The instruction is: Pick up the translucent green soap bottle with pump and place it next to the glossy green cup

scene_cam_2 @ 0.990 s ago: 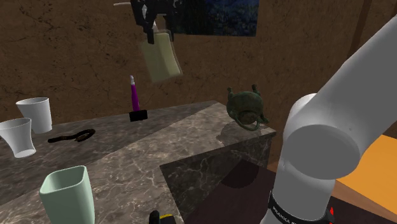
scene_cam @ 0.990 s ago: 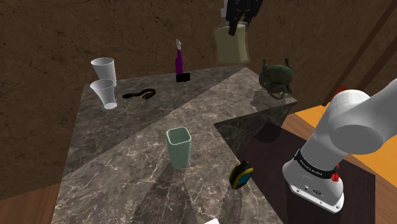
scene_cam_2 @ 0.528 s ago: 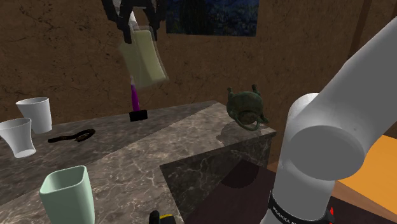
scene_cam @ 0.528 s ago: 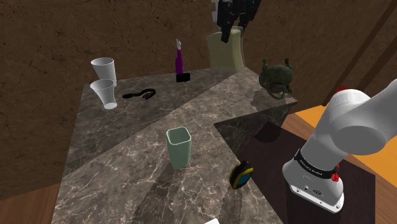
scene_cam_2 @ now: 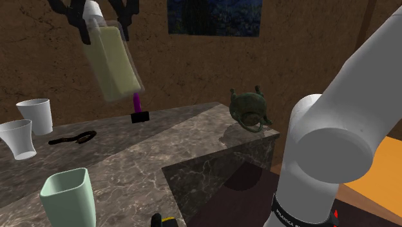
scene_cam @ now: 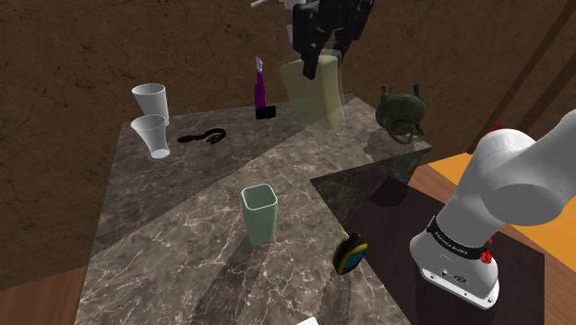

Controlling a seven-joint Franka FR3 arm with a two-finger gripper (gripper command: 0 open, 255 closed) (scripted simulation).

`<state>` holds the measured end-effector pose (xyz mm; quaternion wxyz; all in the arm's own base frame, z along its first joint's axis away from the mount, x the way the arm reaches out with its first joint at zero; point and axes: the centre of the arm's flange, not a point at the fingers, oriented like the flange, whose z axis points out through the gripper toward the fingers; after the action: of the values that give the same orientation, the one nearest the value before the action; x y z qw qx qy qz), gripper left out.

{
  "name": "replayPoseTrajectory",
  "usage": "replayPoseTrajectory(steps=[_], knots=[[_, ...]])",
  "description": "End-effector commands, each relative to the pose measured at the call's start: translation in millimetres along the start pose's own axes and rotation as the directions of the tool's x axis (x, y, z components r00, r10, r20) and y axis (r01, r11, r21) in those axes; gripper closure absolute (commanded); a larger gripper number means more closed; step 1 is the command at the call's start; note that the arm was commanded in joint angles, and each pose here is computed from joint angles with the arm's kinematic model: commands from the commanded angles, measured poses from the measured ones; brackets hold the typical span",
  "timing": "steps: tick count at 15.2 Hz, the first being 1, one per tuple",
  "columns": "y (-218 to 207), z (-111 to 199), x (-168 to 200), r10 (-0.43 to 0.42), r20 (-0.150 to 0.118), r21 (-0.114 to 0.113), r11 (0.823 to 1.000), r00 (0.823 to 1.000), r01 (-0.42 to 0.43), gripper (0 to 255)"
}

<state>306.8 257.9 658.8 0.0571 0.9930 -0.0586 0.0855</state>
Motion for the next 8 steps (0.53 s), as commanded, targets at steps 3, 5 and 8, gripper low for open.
replayPoseTrajectory(steps=[3, 5, 8], knots=[[-46, -11, -25, 0.002, -0.001, 0.001, 1.0, 1.0, -0.002, 255], [-69, -16, -37, 0.002, -0.001, 0.001, 1.0, 1.0, -0.002, 255], [-104, -23, -54, 0.002, -0.001, 0.001, 1.0, 1.0, -0.002, 255]])
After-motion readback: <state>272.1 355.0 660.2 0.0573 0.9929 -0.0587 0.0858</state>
